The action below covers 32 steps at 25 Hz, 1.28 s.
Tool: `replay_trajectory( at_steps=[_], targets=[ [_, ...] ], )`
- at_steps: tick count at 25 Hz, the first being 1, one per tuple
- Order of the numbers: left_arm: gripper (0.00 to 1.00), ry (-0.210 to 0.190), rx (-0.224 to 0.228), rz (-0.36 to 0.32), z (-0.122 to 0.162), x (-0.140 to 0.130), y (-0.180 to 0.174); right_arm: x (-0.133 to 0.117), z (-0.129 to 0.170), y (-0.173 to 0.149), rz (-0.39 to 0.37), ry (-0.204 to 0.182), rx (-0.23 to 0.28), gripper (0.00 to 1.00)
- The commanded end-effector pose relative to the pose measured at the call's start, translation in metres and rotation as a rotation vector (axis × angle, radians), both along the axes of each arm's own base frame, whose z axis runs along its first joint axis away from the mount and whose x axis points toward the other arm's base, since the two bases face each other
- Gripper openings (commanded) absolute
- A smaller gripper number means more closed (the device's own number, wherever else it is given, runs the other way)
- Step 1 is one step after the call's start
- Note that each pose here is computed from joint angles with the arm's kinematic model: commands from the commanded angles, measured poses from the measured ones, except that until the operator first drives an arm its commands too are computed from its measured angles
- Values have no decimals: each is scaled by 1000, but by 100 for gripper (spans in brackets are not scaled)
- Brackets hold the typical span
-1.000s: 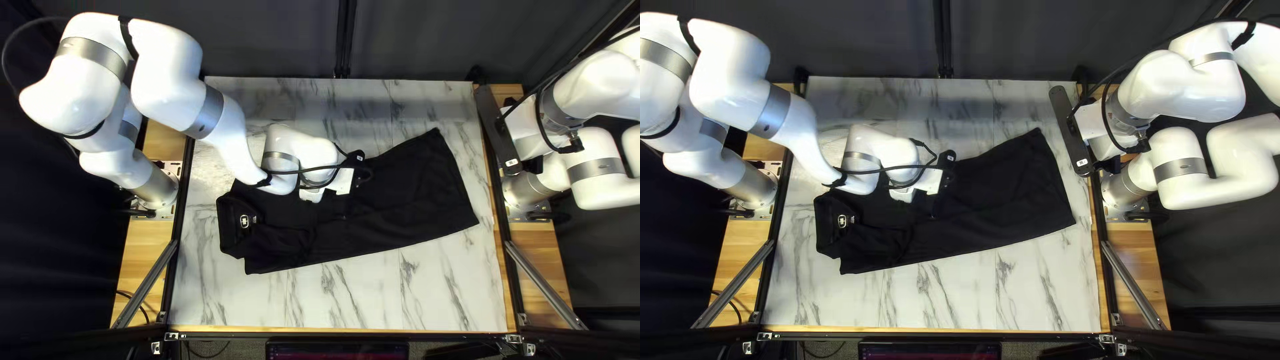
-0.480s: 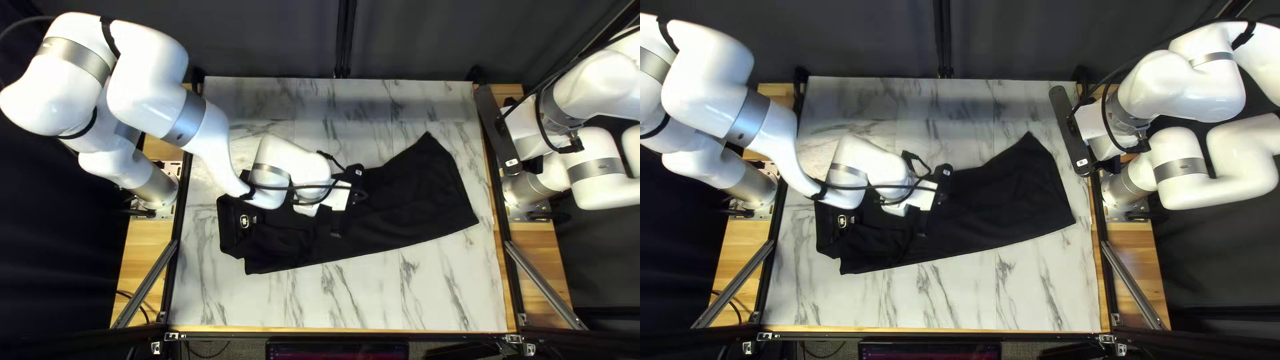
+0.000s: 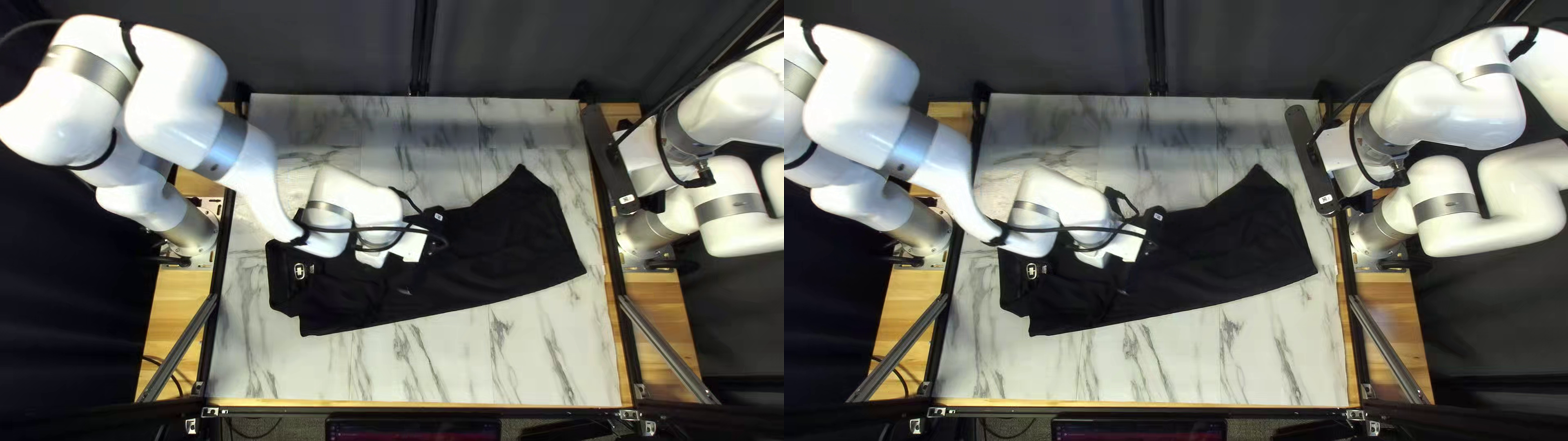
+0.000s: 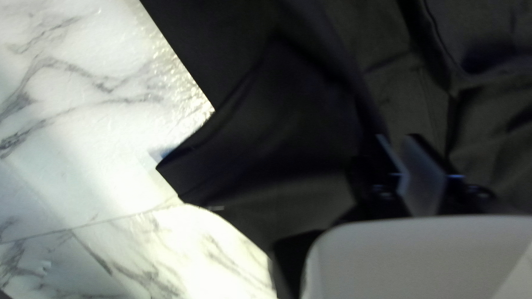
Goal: Fold t-shirt
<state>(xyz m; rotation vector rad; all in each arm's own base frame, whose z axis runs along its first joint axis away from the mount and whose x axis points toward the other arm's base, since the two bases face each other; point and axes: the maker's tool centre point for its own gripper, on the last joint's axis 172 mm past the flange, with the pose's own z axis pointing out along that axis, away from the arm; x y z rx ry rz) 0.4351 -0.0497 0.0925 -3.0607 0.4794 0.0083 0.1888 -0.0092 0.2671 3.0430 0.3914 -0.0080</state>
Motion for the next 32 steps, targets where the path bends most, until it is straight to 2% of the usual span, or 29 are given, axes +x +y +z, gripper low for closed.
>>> replay_trajectory(
  at_steps=[1, 7, 8, 14, 18, 23, 25, 32],
  targets=[
    [100, -18, -20, 4, 3, -3, 10, 0, 0, 0, 0, 0, 0, 100],
    [100, -51, -59, 34, 40, -20, 62, 0, 0, 0, 0, 0, 0, 100],
    [100, -55, -64, 44, 53, -24, 74, 0, 0, 0, 0, 0, 0, 100],
    [100, -76, -68, 97, 106, -45, 122, 0, 0, 0, 0, 0, 0, 100],
    [100, -105, -81, 137, 158, -65, 154, 0, 0, 0, 0, 0, 0, 100],
    [100, -147, -83, 155, 220, -89, 166, 0, 0, 0, 0, 0, 0, 100],
    [100, -155, -77, 170, 229, -95, 165, 0, 0, 0, 0, 0, 0, 100],
    [100, -155, -77, 170, 229, -95, 165, 0, 0, 0, 0, 0, 0, 100]
  ],
)
